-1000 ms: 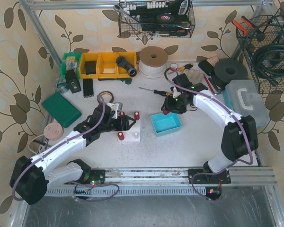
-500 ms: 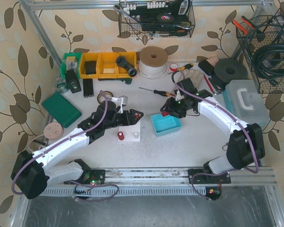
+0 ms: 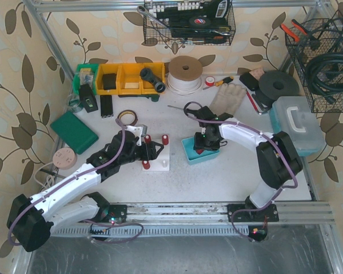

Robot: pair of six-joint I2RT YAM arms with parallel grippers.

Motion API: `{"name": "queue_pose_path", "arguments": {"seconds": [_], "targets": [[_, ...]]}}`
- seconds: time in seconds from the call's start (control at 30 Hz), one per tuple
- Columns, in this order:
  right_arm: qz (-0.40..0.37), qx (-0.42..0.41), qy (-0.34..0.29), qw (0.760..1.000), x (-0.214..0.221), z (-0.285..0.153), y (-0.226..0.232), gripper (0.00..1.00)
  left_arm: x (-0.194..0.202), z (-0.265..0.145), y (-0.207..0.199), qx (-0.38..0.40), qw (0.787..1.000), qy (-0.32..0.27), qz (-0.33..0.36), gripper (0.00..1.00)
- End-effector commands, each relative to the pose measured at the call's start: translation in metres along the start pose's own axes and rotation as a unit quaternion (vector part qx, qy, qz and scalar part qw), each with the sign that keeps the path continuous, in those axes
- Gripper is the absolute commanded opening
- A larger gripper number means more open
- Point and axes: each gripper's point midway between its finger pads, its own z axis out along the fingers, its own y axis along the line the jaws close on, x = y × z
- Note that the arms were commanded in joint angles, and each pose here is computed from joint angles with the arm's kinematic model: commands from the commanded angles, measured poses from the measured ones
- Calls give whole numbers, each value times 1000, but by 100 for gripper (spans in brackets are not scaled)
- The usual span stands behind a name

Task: Install the large spring

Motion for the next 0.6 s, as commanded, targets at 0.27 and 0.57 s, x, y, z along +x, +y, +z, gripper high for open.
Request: {"name": "queue_pose_path", "arguments": {"seconds": [0.27,0.57], "targets": [[-112,55,-29,992,-23,18,10,48,-6,4,1,-6,1000,-10,19,71],[-80,55,-43,994,-28,0,10,76,-4,6,0,-1,1000,-5,21,72]]}}
